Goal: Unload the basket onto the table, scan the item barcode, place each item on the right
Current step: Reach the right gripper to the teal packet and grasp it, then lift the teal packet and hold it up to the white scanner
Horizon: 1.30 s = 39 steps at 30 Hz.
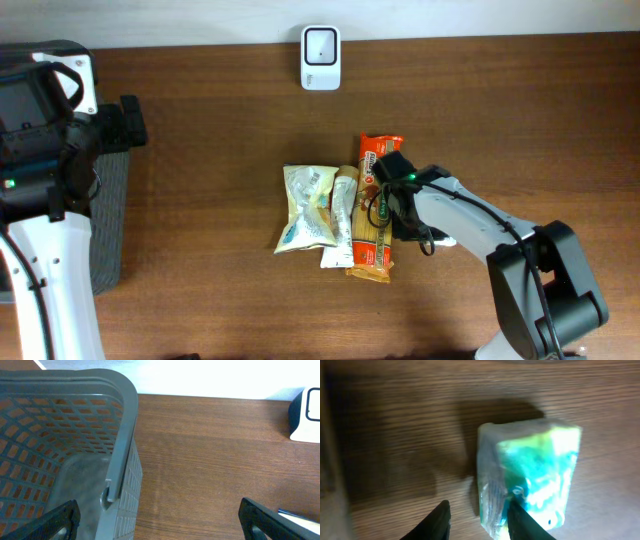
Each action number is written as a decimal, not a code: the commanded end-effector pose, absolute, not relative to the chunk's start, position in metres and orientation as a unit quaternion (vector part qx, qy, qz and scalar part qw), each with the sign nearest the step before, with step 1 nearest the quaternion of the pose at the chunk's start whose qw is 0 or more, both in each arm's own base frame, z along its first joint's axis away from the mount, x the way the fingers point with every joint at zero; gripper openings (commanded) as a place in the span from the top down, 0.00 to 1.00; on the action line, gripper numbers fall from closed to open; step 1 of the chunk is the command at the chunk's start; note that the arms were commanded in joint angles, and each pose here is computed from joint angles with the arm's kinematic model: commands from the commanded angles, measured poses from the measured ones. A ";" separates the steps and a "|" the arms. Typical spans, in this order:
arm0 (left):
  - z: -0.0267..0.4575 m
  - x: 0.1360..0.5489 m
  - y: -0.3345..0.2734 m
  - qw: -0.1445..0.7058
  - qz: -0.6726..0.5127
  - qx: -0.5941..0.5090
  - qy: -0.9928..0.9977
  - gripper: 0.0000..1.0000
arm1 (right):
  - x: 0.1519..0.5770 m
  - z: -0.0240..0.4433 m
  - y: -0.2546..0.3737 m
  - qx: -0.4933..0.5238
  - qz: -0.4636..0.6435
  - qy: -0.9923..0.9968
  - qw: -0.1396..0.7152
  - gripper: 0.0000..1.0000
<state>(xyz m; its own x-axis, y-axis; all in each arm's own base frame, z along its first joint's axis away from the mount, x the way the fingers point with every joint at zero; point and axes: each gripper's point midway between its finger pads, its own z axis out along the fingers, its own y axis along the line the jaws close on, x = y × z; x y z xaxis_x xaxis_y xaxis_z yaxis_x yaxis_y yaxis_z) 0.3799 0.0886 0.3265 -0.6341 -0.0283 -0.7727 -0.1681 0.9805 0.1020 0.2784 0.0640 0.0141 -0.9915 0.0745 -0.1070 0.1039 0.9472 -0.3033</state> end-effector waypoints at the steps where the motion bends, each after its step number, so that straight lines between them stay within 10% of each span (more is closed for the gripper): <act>1: 0.331 0.380 0.090 0.429 0.089 -0.051 0.898 0.01 | 0.283 0.023 0.045 0.054 -0.220 0.971 0.072 0.62; 12: 0.331 0.380 0.090 0.429 0.089 -0.051 0.898 0.01 | 0.284 0.024 0.033 -0.087 -0.298 0.946 0.087 0.60; 18: 0.331 0.380 0.090 0.429 0.089 -0.051 0.898 0.01 | 0.278 0.005 0.030 -0.094 -0.294 0.946 0.096 0.96; 21: 0.331 0.380 0.090 0.429 0.089 -0.051 0.898 0.01 | 0.281 0.005 0.035 -0.092 -0.280 0.951 0.097 0.96; 29: 0.331 0.380 0.090 0.429 0.089 -0.051 0.898 0.01 | 0.296 0.084 0.150 -0.070 0.225 0.969 0.071 0.96; 35: 0.331 0.380 0.090 0.429 0.089 -0.051 0.898 0.01 | 0.294 0.023 0.081 0.036 0.300 0.951 0.060 0.96; 37: 0.331 0.380 0.090 0.429 0.089 -0.051 0.898 0.01 | 0.299 0.015 0.040 0.085 0.250 0.962 0.071 0.54; 39: 0.331 0.380 0.090 0.429 0.089 -0.051 0.898 0.01 | 0.296 0.010 0.014 0.119 0.225 0.965 0.070 0.40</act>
